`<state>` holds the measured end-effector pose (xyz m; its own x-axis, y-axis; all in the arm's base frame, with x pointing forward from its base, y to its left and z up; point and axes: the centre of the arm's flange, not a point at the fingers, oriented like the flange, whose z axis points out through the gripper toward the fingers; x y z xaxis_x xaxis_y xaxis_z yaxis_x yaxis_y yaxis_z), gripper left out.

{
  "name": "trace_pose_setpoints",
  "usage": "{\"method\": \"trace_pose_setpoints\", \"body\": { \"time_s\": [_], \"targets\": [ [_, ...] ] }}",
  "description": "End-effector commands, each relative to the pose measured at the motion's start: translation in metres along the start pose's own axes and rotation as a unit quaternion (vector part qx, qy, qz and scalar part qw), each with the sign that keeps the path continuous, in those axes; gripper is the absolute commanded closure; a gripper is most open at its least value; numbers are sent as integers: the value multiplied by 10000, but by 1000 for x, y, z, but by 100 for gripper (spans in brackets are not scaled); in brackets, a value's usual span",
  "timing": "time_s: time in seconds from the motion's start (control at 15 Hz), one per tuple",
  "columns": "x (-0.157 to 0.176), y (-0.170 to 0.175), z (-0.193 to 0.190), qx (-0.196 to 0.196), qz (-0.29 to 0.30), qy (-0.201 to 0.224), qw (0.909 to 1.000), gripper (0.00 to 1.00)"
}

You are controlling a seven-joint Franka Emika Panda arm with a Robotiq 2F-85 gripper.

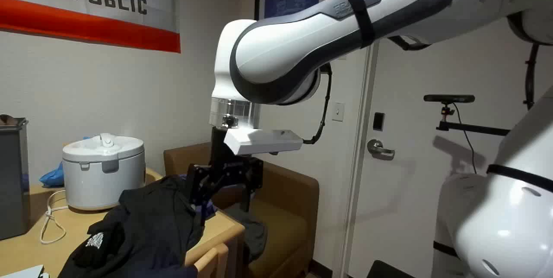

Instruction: Put the black jersey on the chair.

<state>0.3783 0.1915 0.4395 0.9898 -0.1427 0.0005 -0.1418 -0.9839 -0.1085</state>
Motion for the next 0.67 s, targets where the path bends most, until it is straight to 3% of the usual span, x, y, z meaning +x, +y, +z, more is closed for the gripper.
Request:
{"method": "trace_pose_setpoints", "body": {
  "time_s": [0.0,0.33,0.6],
  "targets": [
    [0,0,0,0,0,0,10000,0],
    [31,23,1,-357,-164,171,9991,0],
    [70,40,-16,-912,-559,387,9935,0]
  ]
}}
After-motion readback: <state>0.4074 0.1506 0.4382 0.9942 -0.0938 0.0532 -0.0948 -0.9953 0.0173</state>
